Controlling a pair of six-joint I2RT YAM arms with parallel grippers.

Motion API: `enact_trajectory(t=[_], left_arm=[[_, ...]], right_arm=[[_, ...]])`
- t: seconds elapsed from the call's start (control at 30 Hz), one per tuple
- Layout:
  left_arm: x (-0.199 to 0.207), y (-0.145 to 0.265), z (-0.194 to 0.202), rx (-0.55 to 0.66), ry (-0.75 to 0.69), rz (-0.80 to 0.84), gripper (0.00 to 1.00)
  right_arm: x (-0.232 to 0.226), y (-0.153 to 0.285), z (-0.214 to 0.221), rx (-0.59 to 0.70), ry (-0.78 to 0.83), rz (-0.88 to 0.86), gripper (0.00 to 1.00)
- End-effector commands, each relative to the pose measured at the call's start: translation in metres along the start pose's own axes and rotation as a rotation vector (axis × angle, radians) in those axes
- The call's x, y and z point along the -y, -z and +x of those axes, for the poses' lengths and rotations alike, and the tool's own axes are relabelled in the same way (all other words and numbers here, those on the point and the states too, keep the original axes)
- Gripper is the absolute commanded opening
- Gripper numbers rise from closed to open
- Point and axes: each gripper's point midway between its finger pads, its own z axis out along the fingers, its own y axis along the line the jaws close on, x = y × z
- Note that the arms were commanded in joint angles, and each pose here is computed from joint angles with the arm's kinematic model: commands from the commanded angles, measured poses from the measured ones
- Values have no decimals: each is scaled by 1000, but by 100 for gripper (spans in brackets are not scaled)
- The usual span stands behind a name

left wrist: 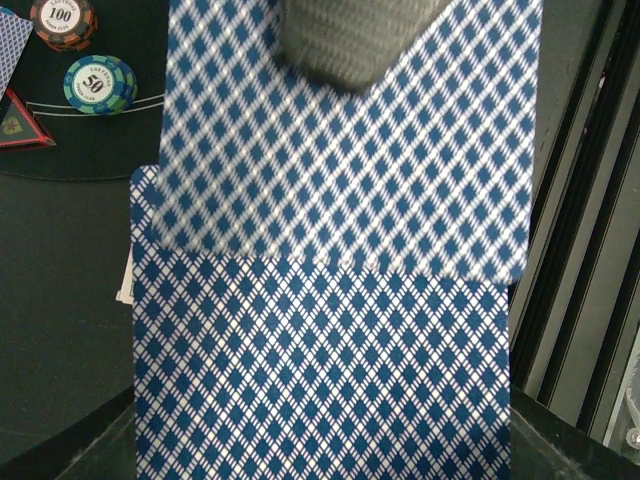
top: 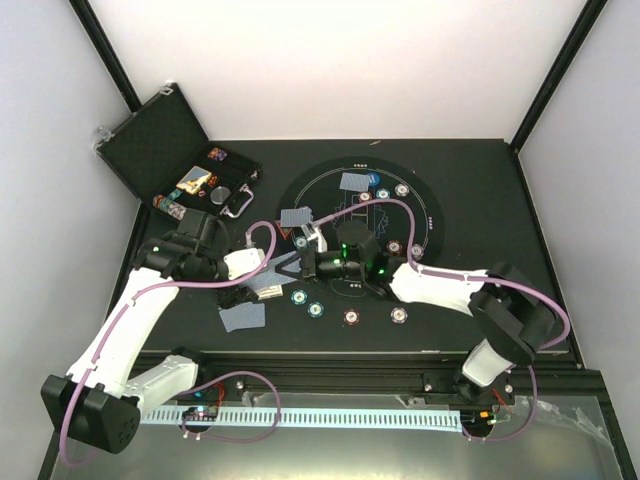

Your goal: Distribute texas hold em gaming equipment

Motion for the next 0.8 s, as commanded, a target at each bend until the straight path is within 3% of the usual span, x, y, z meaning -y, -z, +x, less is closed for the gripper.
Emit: enact_trajectory(t=[0.0,0.23,0.53,0.77], left_arm=[[-2,9,-12,52,-19,-23,2],[-1,8,-11,46,-18,-21,2],[-1,10,-12,51,-15,-22,2],[0,11,-12,51,-15,-23,2]], right_arm=[[12,18,-4,36,6,68,1],[44,60,-16,102,-27,131,1],[149,134,-42,189,-149,322,1],[208,157,-55,191,-199,478,1]])
